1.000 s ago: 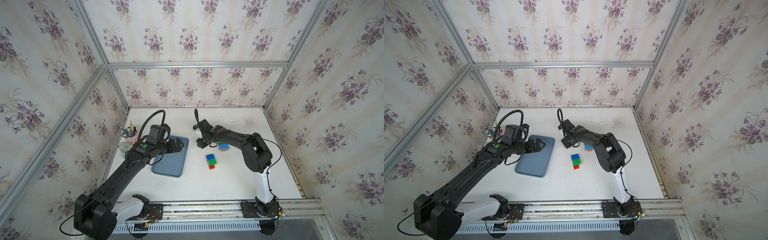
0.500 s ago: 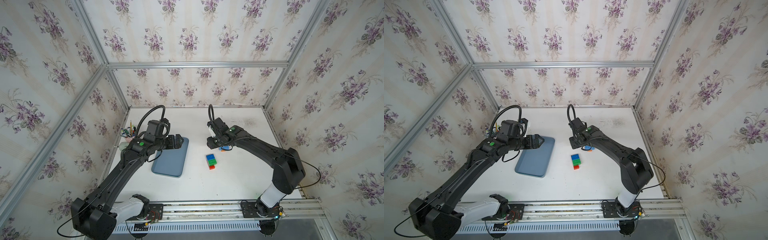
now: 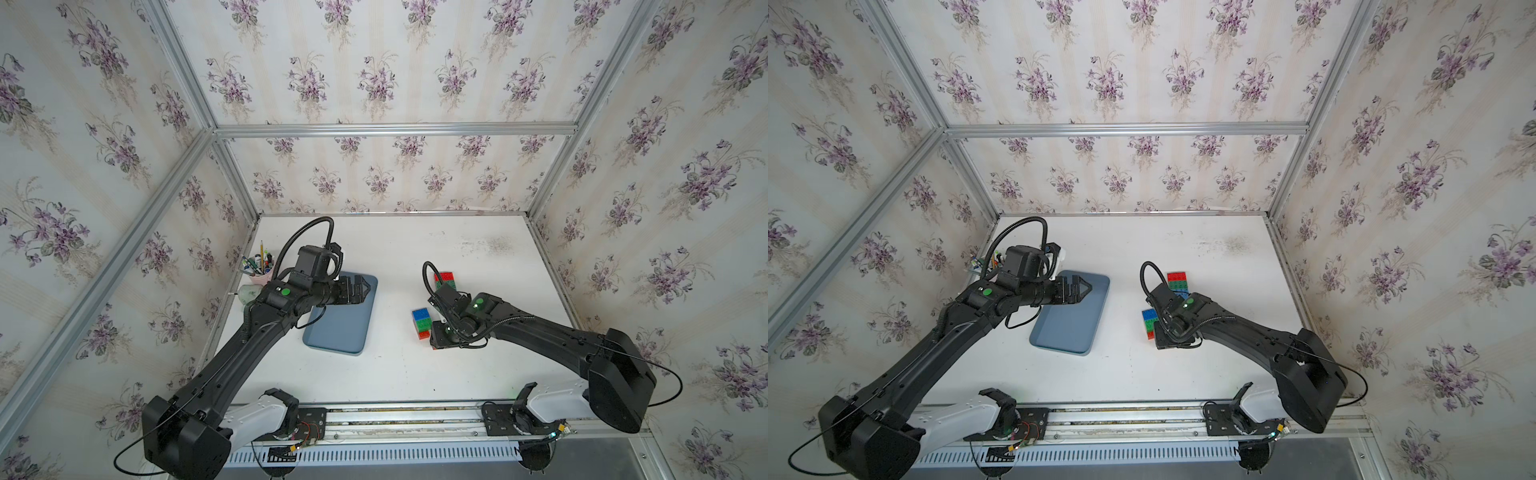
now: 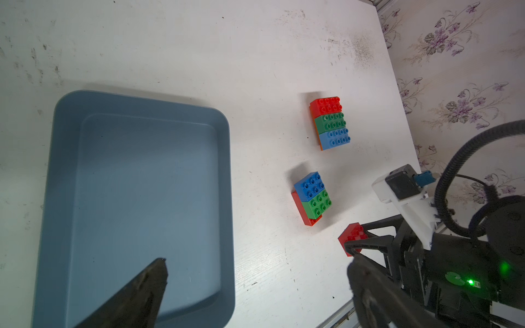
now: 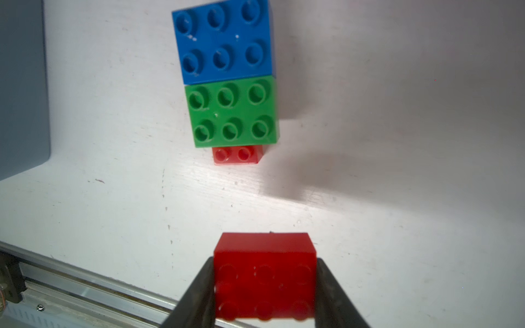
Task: Assemble a rectangle with lego
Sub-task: Assemble the lego brick with the lego brick.
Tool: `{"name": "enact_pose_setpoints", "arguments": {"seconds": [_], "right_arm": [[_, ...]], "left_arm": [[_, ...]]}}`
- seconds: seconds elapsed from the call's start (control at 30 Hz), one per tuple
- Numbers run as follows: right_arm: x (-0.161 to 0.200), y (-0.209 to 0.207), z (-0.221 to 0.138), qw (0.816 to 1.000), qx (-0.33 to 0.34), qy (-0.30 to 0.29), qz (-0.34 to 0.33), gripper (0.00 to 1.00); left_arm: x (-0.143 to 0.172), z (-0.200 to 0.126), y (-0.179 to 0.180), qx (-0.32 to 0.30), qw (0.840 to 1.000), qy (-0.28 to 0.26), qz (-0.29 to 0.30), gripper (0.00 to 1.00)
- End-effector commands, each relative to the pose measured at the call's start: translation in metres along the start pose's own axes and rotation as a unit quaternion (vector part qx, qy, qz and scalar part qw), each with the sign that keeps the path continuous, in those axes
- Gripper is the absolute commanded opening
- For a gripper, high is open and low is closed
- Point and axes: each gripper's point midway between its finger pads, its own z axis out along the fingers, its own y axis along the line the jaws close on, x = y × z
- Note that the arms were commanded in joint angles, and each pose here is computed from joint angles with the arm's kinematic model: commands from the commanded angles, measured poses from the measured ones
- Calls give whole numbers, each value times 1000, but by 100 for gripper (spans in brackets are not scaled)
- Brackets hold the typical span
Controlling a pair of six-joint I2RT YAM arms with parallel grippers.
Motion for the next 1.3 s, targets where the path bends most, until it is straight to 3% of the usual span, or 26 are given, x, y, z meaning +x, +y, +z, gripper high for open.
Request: {"name": "enact_pose_setpoints", "arguments": {"seconds": [0.0,0.37,1.27], "right_arm": [[-8,8,5,999,-9,-27,43,37],[-25,14,18,998,10,-61,27,37],[-35,9,39,996,62,-60,-18,37]], "left_arm": [[-3,-2,-6,18,1000,-10,2,100],[0,-6,-7,19,1000,-11,1,100],[0,-6,-4,13,1000,-10,2,100]]}}
